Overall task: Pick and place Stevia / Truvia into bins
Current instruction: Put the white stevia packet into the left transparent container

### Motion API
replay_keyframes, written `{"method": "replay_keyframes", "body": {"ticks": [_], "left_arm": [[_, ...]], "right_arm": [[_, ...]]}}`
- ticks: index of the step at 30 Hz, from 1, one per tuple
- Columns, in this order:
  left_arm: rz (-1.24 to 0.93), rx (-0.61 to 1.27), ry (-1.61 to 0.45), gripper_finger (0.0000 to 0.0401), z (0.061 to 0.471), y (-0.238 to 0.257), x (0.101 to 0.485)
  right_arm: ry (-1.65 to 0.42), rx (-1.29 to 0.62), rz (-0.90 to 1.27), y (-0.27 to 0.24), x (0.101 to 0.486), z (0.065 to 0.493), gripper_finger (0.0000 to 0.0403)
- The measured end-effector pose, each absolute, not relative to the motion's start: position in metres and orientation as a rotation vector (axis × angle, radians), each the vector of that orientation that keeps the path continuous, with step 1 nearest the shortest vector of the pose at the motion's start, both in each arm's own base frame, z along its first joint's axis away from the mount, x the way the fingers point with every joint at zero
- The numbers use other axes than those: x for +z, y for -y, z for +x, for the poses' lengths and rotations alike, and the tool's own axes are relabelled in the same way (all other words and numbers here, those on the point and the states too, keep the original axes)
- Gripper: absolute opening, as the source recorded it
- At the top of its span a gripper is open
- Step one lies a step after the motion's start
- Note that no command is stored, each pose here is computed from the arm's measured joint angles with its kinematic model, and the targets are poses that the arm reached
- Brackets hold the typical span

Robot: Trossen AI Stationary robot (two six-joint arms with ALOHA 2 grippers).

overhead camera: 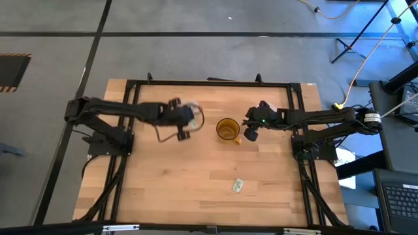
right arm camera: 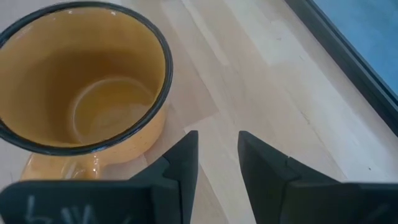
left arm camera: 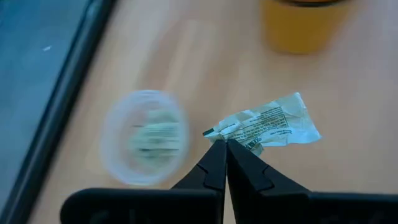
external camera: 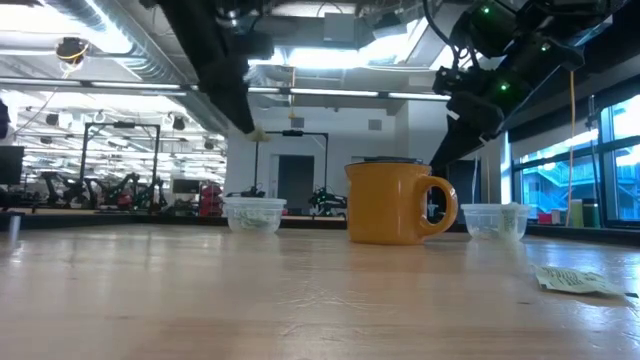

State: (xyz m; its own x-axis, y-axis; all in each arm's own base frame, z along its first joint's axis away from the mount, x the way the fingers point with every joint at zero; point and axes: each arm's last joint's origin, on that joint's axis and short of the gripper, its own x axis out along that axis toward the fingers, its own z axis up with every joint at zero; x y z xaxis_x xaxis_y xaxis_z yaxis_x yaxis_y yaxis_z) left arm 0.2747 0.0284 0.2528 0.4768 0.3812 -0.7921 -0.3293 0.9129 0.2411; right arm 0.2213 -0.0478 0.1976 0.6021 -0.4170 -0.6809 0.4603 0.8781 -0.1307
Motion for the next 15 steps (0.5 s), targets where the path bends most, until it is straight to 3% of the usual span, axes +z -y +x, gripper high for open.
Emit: {"method": "replay_keyframes", "body": {"ticks": [8,15], "left_arm": [[-0.027,0.571,-1.016,0.0003,0.270,-0.108,0.240],[-0.064,0.616,-1.074,0.0003,0.275,-0.139,0.213]], "right_arm": [[-0.778,-0.506,0.058,0.048,0.197,0.221,0.0117],[-0.780,-0.503,0.055,0.048,0.197,0.221,0.0117]]}}
